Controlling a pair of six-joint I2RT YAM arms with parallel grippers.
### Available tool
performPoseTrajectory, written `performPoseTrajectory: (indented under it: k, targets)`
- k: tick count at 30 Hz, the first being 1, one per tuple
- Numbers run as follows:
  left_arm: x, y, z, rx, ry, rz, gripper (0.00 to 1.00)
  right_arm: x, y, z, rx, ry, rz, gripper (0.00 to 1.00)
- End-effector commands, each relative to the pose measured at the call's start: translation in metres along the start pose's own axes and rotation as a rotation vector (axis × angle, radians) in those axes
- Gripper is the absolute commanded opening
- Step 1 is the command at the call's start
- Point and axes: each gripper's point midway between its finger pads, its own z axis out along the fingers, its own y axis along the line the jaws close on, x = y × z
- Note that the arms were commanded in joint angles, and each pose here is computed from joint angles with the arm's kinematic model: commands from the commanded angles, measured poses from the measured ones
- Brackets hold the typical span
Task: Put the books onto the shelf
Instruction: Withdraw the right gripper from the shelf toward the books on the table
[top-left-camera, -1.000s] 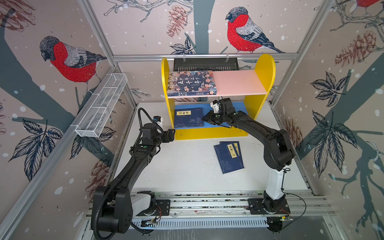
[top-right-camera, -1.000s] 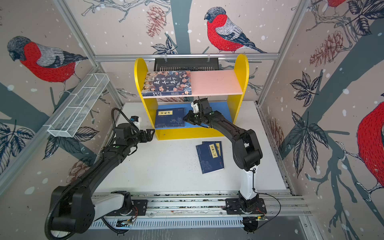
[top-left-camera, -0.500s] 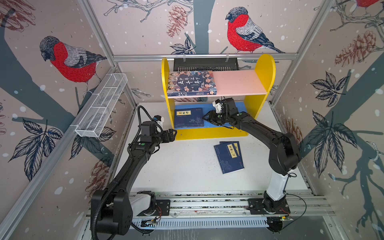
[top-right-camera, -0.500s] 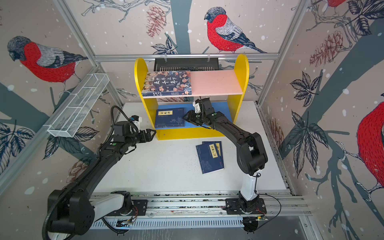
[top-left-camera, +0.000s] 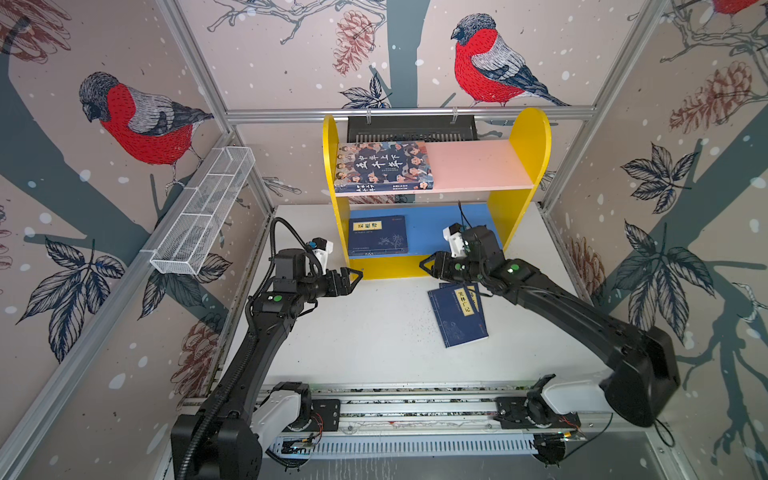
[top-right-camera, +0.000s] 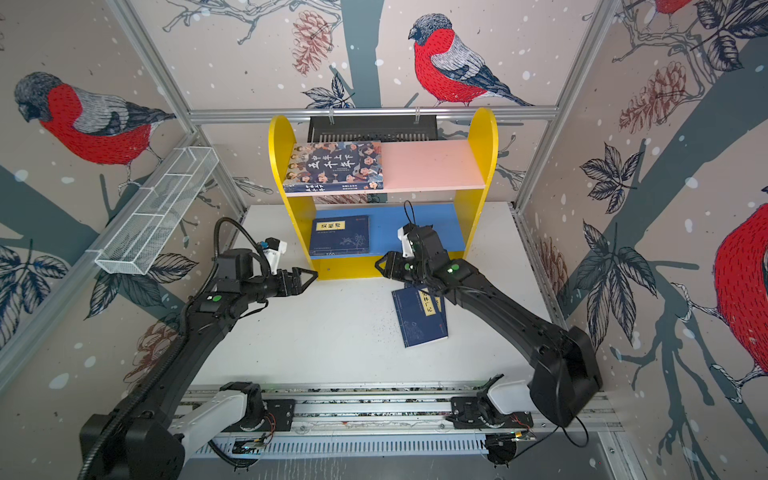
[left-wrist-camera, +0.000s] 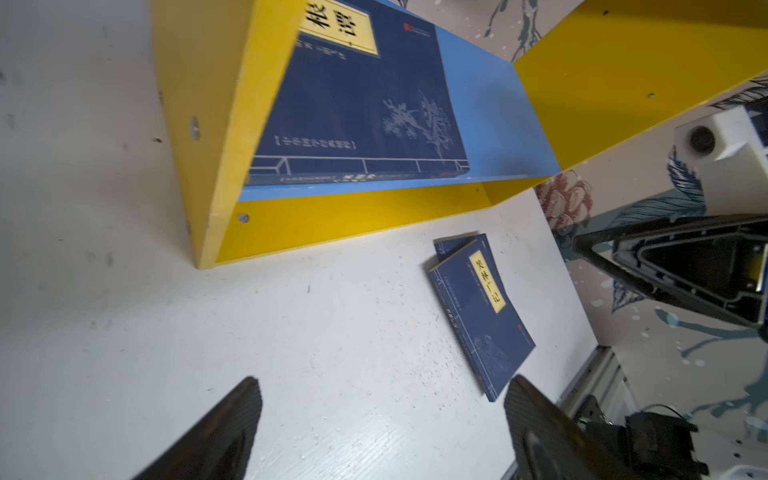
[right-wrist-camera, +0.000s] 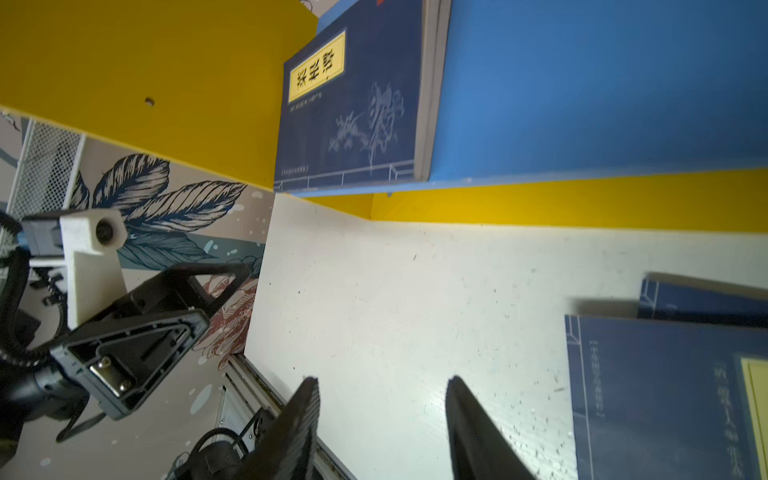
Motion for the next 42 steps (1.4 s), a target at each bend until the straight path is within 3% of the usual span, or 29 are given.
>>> performPoseTrajectory:
  k: [1,4,8,17,24,29,35,42]
  targets:
    - [0.014,-0.028,-0.001,0.18,0.06,-0.013,0.92,0.023,-0.035,-0.017,0.147,-0.04,0.077,0.53]
    - [0.023,-0.033,0.003,0.244,0.09,-0.037,0.92,0.037,-0.077,-0.03,0.269,-0.115,0.144,0.55]
    - [0.033,-0.018,0.012,0.206,0.101,-0.083,0.92,0.04,-0.132,-0.037,0.392,-0.203,0.212,0.57]
    - [0.052,-0.001,0.038,0.173,0.129,-0.141,0.91,0.034,-0.196,-0.033,0.438,-0.19,0.291,0.58]
    - [0.057,0.011,0.054,0.166,0.13,-0.239,0.89,0.042,-0.204,-0.013,0.436,-0.093,0.256,0.57]
    - [0.063,0.011,0.065,0.186,0.176,-0.189,0.89,0.047,-0.209,-0.006,0.453,-0.058,0.24,0.57]
    - [0.072,0.011,0.075,0.198,0.192,-0.25,0.89,0.062,-0.22,0.004,0.478,0.003,0.241,0.57]
    - [0.084,0.006,0.072,0.234,0.188,-0.223,0.89,0.069,-0.202,0.025,0.436,0.073,0.17,0.55]
